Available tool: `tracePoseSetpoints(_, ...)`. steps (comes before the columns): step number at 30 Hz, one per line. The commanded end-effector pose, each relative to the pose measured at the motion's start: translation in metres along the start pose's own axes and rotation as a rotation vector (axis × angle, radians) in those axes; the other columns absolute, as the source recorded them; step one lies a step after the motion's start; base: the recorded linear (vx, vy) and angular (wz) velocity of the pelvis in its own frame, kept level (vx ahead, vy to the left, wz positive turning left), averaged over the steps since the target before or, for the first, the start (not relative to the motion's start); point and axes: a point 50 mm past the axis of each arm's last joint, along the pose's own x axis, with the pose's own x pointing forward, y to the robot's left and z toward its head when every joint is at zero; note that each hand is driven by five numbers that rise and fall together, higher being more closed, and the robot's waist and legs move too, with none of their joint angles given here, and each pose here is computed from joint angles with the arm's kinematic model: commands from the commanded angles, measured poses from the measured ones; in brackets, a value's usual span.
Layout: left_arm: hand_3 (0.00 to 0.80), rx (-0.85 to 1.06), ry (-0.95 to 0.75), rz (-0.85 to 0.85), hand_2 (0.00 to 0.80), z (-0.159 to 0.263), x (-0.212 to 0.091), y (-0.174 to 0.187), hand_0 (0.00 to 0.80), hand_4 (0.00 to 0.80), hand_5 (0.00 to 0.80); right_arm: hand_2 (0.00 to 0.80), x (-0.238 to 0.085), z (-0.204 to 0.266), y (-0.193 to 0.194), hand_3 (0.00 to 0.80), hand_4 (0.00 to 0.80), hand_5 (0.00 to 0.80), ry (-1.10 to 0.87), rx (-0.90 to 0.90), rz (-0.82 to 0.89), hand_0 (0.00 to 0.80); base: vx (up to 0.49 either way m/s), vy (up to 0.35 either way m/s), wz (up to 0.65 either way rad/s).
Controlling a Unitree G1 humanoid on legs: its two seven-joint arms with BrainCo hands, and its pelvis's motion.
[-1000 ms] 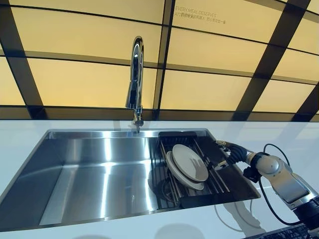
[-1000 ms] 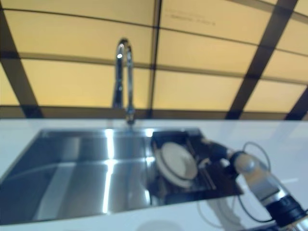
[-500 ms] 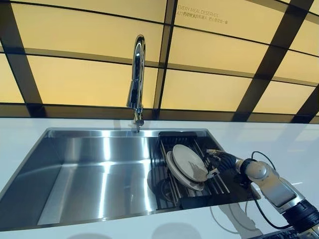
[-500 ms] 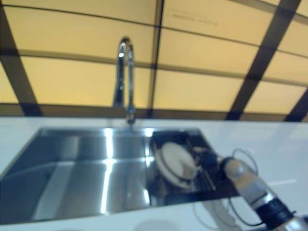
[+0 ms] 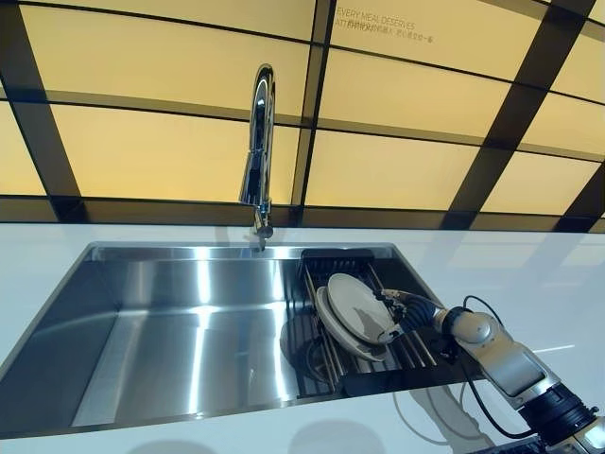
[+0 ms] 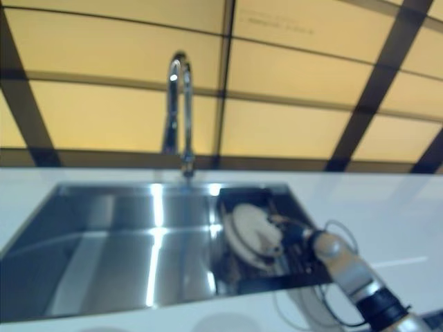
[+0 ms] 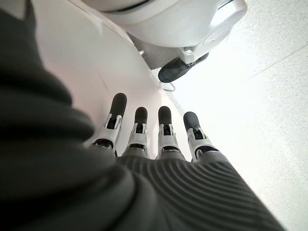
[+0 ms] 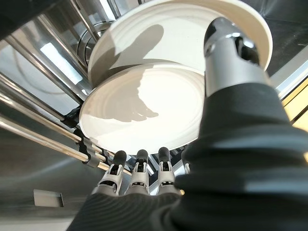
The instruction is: Take plates into dishwasher
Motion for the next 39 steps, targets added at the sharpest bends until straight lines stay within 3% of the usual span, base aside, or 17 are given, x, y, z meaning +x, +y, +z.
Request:
tracePoseSetpoints(1, 0.0, 0.066, -0.049, 0.029, 0.0, 0.023, 0.002, 0.015, 0.0, 0.0, 0.0, 0.0, 0.005, 0.026, -0.013, 0.0, 0.0, 0.0, -0.064, -0.07, -0.025, 0.0, 0.0, 0.0, 0.0)
tracePoseSetpoints(22, 0.0, 0.075, -0.056, 0.029, 0.0, 0.029, 0.003, 0.017, 0.0, 0.0, 0.0, 0.0, 0.014, 0.026, 0.003, 0.0, 0.0, 0.0, -0.049, -0.085, 0.001, 0.0, 0.0, 0.0, 0.0)
tracePoseSetpoints(39, 0.0, 0.134, -0.057, 0.003, 0.0, 0.035, 0.004, 0.01, 0.0, 0.0, 0.0, 0.0, 0.039, 0.034, -0.001, 0.0, 0.0, 0.0, -0.032, -0.049, -0.175, 0.0, 0.007, -0.001, 0.01)
